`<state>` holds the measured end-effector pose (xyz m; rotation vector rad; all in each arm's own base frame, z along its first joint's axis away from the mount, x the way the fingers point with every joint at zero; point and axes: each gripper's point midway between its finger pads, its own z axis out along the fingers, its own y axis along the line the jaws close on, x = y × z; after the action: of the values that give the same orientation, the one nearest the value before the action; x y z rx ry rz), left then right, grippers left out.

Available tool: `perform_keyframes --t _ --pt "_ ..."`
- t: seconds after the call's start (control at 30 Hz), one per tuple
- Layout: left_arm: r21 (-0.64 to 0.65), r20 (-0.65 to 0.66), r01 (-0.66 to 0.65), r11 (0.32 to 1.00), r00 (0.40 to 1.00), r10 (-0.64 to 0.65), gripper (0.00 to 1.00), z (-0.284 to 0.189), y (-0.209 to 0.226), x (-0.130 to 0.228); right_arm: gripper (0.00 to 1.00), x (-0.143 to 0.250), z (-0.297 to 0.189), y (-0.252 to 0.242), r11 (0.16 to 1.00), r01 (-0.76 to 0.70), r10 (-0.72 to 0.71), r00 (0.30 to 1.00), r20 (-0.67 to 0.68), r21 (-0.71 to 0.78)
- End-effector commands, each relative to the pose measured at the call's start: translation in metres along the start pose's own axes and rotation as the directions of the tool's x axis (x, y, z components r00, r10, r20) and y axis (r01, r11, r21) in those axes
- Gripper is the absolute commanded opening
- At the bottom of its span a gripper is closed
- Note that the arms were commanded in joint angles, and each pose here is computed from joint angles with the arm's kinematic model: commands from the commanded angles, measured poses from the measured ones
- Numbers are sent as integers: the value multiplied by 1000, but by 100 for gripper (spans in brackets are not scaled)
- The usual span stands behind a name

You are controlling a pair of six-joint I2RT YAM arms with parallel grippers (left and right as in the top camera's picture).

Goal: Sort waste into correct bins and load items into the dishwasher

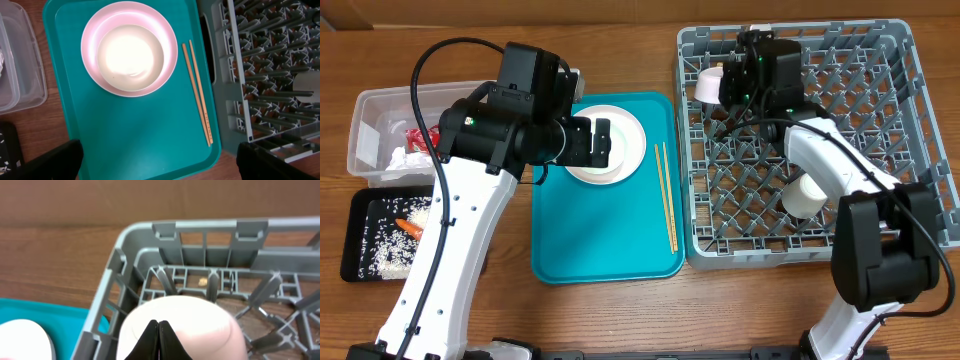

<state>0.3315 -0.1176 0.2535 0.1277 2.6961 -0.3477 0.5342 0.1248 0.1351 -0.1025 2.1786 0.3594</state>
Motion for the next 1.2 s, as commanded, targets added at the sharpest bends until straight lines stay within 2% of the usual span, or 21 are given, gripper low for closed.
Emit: perform_keyframes --t 0.0,0.43,0.7,0.83,0.97,1.0,1.17 --pt "1 28 -13 1000 1000 13 100 -8 -3 -5 4 4 0 0 1000 -7 6 1000 -16 -3" --pt "1 28 -13 1000 1000 13 100 -8 -3 -5 4 -14 -43 8 1000 -11 11 999 -30 2" --pt "1 29 -13 1000 1000 13 100 -8 -3 -5 4 -65 -111 38 998 -44 47 997 68 -41" --pt "1 28 -13 1000 1000 13 100 -8 -3 -5 5 -41 -143 61 989 -80 74 996 -54 -121" --pt "1 28 -13 1000 1000 13 100 -8 -3 -5 19 -1 -166 84 963 -144 87 965 -247 -226" --pt "1 28 -13 1000 1000 13 100 -8 -3 -5 19 10 -170 87 957 -168 93 950 -297 -238" --pt "1 28 -13 1000 1000 13 100 -8 -3 -5 22 43 -180 84 956 -220 117 894 -433 -195"
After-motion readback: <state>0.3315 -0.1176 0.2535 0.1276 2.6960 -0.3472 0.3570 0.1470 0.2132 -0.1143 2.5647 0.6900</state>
